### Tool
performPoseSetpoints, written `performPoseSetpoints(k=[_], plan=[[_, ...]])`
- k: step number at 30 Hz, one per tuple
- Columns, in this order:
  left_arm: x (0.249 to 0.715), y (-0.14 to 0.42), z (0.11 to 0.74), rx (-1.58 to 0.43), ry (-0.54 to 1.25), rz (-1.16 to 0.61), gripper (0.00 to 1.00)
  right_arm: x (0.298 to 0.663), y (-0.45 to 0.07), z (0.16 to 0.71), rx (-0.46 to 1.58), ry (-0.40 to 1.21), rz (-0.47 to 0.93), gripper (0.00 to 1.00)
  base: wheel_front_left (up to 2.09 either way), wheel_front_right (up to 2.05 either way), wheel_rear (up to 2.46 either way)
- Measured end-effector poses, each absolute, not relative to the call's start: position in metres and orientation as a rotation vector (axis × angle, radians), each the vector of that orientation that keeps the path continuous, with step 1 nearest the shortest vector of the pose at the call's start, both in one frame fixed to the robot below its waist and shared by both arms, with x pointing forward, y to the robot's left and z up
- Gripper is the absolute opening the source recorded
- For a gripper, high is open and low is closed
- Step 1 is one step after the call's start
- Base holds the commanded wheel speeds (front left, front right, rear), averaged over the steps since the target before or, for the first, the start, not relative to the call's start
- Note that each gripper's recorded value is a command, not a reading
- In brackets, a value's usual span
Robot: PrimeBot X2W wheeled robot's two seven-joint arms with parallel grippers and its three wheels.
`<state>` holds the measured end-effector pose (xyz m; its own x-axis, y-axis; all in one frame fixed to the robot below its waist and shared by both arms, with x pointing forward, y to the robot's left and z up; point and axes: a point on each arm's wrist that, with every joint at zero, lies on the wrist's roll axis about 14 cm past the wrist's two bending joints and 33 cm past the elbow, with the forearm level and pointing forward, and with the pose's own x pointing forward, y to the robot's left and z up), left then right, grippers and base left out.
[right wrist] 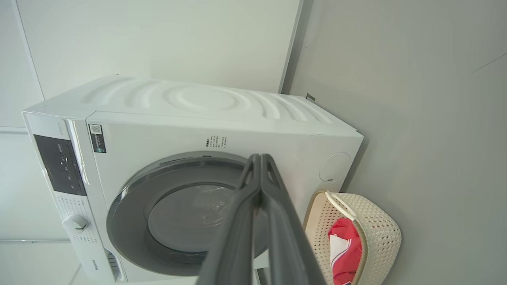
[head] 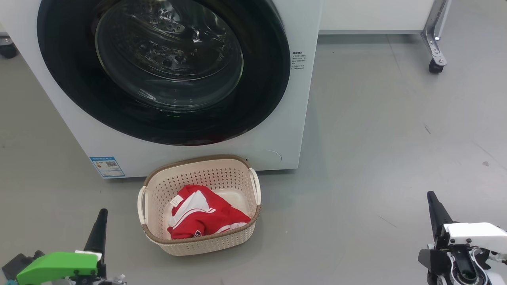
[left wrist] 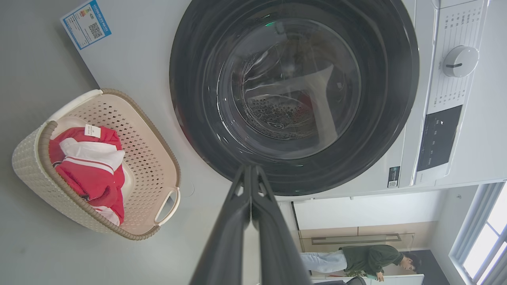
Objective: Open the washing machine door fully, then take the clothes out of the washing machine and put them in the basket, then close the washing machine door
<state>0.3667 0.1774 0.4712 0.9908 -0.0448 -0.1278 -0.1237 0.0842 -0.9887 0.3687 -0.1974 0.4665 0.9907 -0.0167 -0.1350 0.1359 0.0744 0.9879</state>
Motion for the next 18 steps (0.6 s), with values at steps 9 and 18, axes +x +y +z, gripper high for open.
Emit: performPoseSetpoints(k=[9,18], plan=[[0.3711,0.1837,0.4757,-1.583,0.102,0.063,0.00,0.3731,-0.2034,0.4748,1.583,0.060,-0.102,0.00,0.00,0.00,0.00],[0.3721,0.1837,0.4762,-1.583,0.101,0.061,0.00,0.3731,-0.2039,0.4748,1.585,0.058,-0.102,0.00,0.00,0.00,0.00]])
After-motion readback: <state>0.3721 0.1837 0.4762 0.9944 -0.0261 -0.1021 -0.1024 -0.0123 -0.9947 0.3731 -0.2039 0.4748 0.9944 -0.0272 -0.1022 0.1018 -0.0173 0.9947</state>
